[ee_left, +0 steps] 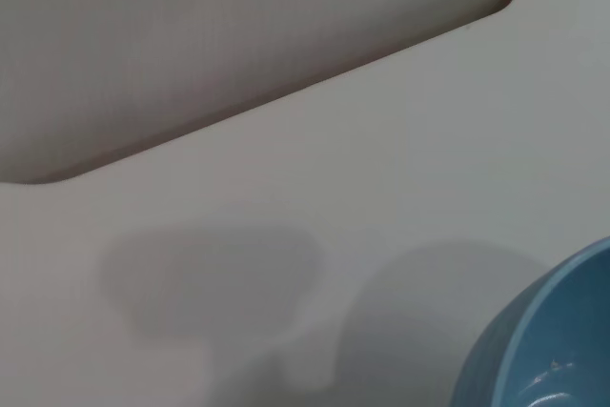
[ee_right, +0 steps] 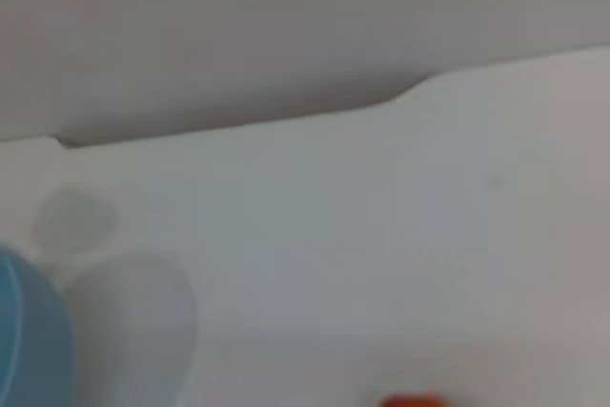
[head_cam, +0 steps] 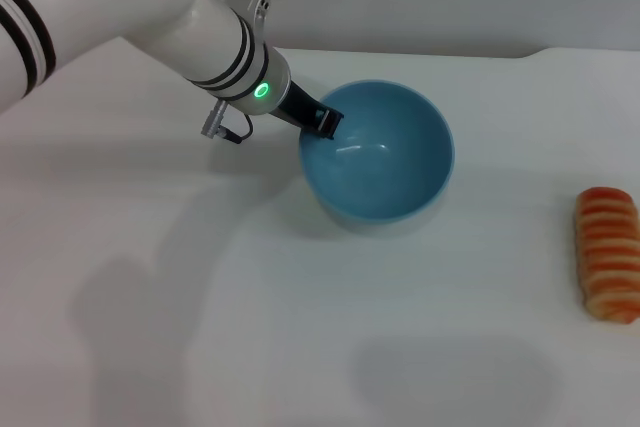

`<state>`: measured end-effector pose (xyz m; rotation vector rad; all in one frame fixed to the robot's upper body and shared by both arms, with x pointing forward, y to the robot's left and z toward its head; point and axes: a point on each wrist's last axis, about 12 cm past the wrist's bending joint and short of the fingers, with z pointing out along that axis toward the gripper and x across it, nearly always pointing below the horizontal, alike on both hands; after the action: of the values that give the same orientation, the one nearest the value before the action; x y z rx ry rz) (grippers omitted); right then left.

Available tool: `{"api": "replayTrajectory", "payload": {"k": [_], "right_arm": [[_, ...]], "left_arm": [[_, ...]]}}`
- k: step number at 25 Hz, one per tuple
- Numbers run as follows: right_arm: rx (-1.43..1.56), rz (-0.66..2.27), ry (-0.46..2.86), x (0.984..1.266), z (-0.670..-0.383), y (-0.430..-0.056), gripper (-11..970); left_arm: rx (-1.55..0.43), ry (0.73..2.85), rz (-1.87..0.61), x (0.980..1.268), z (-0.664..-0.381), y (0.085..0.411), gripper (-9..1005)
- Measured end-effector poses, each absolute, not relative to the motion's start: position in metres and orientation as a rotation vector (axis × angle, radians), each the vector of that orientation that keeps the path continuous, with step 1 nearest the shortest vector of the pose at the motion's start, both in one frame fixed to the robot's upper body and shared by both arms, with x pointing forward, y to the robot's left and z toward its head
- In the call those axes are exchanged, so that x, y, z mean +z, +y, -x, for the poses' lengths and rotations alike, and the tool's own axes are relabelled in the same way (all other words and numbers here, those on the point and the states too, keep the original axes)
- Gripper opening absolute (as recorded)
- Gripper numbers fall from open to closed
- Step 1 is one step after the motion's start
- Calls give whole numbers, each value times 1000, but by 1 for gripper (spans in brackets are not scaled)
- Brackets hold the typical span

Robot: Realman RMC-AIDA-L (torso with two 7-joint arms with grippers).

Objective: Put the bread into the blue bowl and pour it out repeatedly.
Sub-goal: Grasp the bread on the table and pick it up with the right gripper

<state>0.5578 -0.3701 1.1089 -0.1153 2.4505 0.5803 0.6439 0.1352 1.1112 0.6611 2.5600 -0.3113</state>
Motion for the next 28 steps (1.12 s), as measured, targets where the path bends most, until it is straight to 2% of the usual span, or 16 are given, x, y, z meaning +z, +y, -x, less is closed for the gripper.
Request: {"api": "replayTrajectory", "payload": {"k": [7, 15, 28], "right_arm": [[662, 137, 2485, 1095, -549, -365, 619], [620, 68, 2585, 1082, -546, -367, 609], [647, 69, 2605, 1059, -556, -346, 593]], "left_arm": [[-313, 2550, -653, 1111, -645, 135, 0], [-316, 2551, -647, 1109, -644, 136, -1], [-338, 2543, -620, 1106, -642, 137, 0]]}}
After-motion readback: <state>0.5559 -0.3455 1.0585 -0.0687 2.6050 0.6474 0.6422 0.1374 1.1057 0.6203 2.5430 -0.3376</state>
